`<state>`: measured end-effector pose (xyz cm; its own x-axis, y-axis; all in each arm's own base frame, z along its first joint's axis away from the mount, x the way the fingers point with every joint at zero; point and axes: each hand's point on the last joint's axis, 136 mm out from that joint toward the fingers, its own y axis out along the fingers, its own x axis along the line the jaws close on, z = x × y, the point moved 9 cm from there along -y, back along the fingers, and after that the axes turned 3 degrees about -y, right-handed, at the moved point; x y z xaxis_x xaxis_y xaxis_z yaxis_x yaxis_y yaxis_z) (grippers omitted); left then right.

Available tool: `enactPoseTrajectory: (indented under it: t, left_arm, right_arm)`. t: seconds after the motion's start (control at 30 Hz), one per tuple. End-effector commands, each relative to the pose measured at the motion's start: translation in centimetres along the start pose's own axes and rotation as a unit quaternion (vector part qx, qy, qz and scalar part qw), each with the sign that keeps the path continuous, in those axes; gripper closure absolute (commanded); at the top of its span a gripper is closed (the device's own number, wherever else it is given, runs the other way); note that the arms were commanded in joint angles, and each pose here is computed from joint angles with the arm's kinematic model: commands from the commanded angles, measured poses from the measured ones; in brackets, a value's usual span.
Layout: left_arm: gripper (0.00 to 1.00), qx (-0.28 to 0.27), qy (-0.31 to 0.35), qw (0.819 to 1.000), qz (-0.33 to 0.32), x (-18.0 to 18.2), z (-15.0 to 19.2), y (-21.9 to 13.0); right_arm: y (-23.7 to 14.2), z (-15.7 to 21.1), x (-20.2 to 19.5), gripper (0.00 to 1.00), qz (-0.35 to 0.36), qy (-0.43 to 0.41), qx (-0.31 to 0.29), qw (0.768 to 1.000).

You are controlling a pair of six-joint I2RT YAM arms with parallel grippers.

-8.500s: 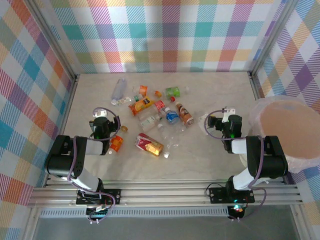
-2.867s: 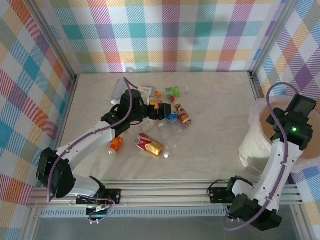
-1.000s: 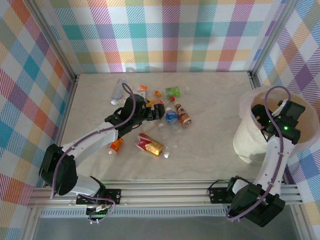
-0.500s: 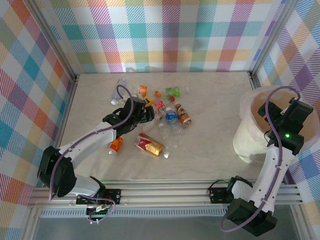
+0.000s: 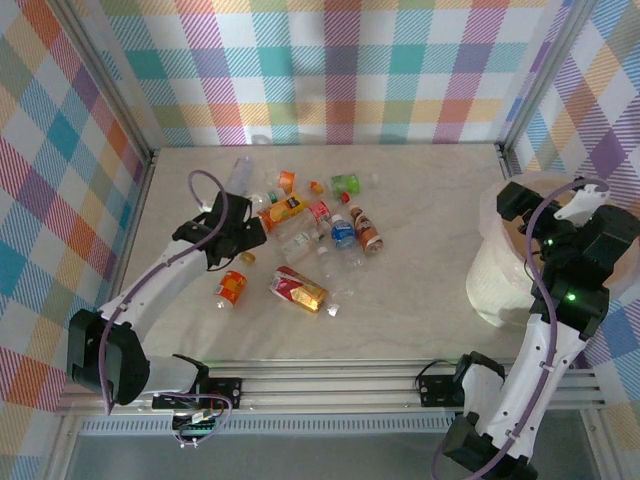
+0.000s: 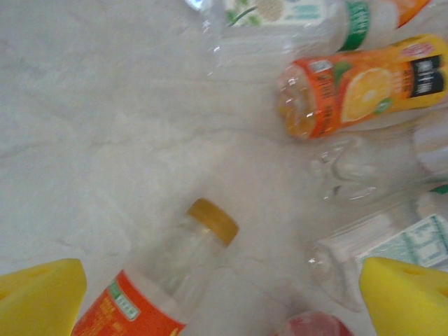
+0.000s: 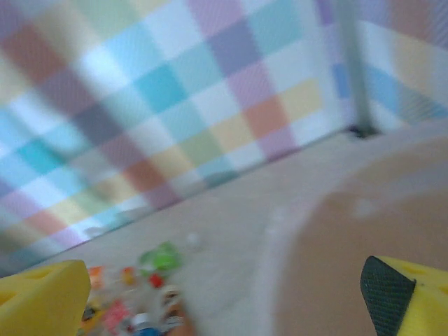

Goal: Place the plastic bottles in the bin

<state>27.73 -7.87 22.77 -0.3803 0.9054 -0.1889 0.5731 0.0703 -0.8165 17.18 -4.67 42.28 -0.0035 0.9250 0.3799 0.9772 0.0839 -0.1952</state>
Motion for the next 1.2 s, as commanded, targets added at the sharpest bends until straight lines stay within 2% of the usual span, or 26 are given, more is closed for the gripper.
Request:
enactPoseTrajectory:
  t: [0.0, 0.13, 0.23, 0.5, 0.7, 0.8, 0.9, 1.0, 1.17]
  left_arm:
    - [0.0, 0.066, 0.01, 0.998, 0.013, 1.8, 1.6, 0.3]
    - [0.0, 0.136, 0.01, 0.99, 0.015, 2.7, 2.9, 2.0]
    - [0.0, 0.14, 0.013, 0.99, -0.023, 3.8, 3.7, 3.1]
    - [0.0, 0.175, 0.014, 0.983, -0.055, 5.2, 5.7, 4.5]
    - [0.0, 0.211, 0.016, 0.977, 0.0, 4.8, 7.8, 5.0]
    - [0.0, 0.232, 0.021, 0.972, 0.018, 4.5, 9.3, 5.4]
    - [0.0, 0.242, 0.047, 0.969, 0.006, 4.2, 10.5, 5.4]
    - [0.05, 0.236, 0.068, 0.969, -0.02, 4.3, 11.2, 5.5]
    - [0.26, 0.224, 0.065, 0.972, -0.027, 4.8, 11.9, 6.2]
  right_arm:
    - [-0.1, -1.3, 3.5, 0.0, -0.166, -0.016, 0.0, 0.986]
    - [1.0, -0.4, 5.6, 0.0, -0.219, -0.045, 0.03, 0.974]
    - [2.6, 0.8, 7.0, 0.0, -0.237, -0.075, 0.059, 0.967]
    - [6.6, 4.1, 10.7, 0.0, -0.276, -0.113, 0.115, 0.948]
    - [9.7, 6.8, 13.4, 0.0, -0.295, -0.132, 0.137, 0.936]
    - [11.0, 7.6, 13.7, 0.0, -0.282, -0.131, 0.148, 0.939]
    - [11.7, 8.2, 13.9, 0.0, -0.278, -0.122, 0.158, 0.939]
    - [12.0, 8.4, 14.0, 0.0, -0.278, -0.124, 0.158, 0.939]
    - [12.3, 8.7, 13.7, 0.0, -0.267, -0.129, 0.155, 0.942]
